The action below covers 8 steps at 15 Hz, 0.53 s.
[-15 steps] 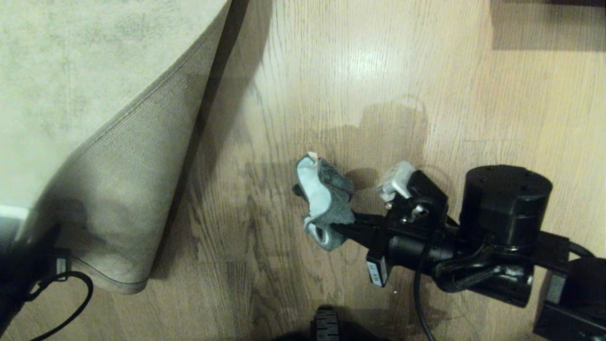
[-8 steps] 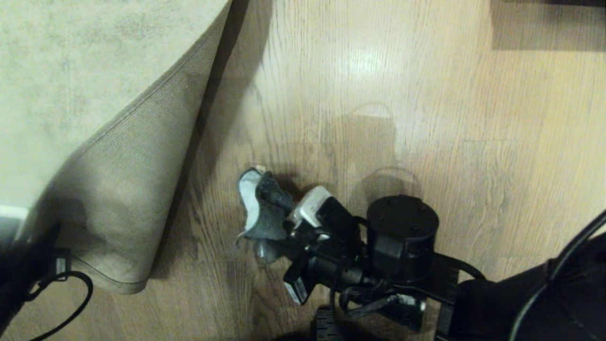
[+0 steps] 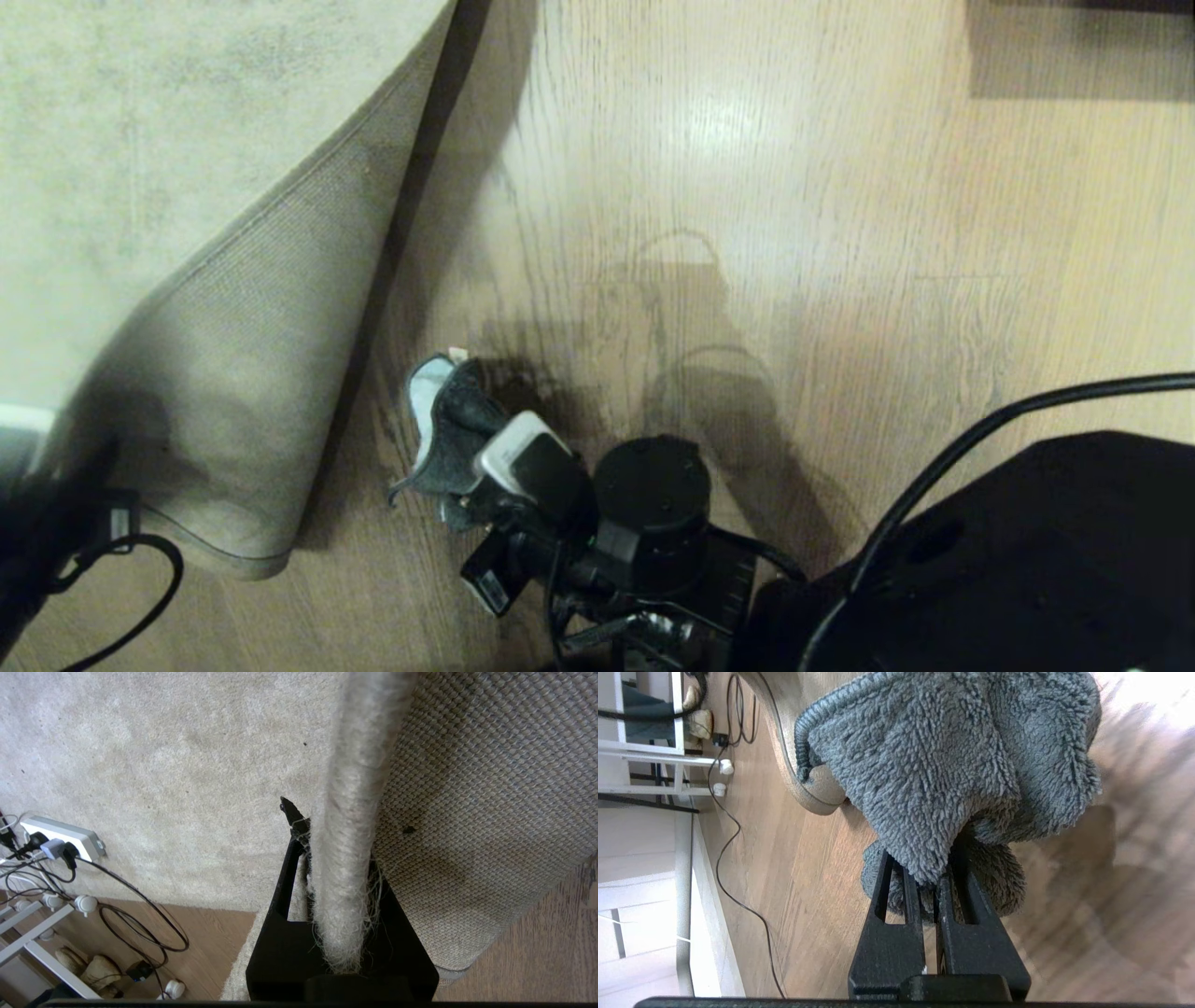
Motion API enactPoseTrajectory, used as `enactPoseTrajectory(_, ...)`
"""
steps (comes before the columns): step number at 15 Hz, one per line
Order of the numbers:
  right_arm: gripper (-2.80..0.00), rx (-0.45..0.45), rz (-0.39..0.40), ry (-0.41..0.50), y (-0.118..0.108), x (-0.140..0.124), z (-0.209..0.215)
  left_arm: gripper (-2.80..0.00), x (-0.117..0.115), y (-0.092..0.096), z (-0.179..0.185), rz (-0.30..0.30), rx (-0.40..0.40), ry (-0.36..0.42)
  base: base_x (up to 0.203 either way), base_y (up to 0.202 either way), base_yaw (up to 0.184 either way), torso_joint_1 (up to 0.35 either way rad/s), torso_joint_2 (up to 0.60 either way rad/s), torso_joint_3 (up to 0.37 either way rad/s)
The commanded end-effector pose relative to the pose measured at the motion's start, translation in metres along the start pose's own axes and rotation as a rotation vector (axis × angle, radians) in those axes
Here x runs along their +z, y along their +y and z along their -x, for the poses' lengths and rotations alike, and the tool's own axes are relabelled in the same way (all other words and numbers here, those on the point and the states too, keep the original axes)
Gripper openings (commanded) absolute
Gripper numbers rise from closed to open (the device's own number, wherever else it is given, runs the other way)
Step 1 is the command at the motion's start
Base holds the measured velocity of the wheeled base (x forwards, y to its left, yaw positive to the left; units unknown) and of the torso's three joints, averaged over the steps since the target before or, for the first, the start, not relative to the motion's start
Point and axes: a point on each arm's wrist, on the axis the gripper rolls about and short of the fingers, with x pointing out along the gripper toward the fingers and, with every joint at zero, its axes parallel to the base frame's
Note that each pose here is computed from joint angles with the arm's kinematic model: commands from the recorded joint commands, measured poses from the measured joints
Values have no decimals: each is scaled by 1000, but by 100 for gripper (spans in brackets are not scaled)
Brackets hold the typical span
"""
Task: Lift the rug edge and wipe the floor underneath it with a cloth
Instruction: Wipe the floor under the carpet with a rag
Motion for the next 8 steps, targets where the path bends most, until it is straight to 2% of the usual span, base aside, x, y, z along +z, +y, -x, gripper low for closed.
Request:
enactPoseTrajectory(1,-280,3,4,9,6,-20,-18,-280,4,2,-1,-1,19,-38,0,0,0,0,0,0)
enactPoseTrajectory(6,-280,-51,-2,-52,9,-36,-48,-280,3,1,-1,-2,15,-38,0,0,0,0,0,0)
enactPoseTrajectory(8,-280,-108,-6,-69,8,-38,-56,-280,3,2,-1,-2,19,-36,0,0,0,0,0,0)
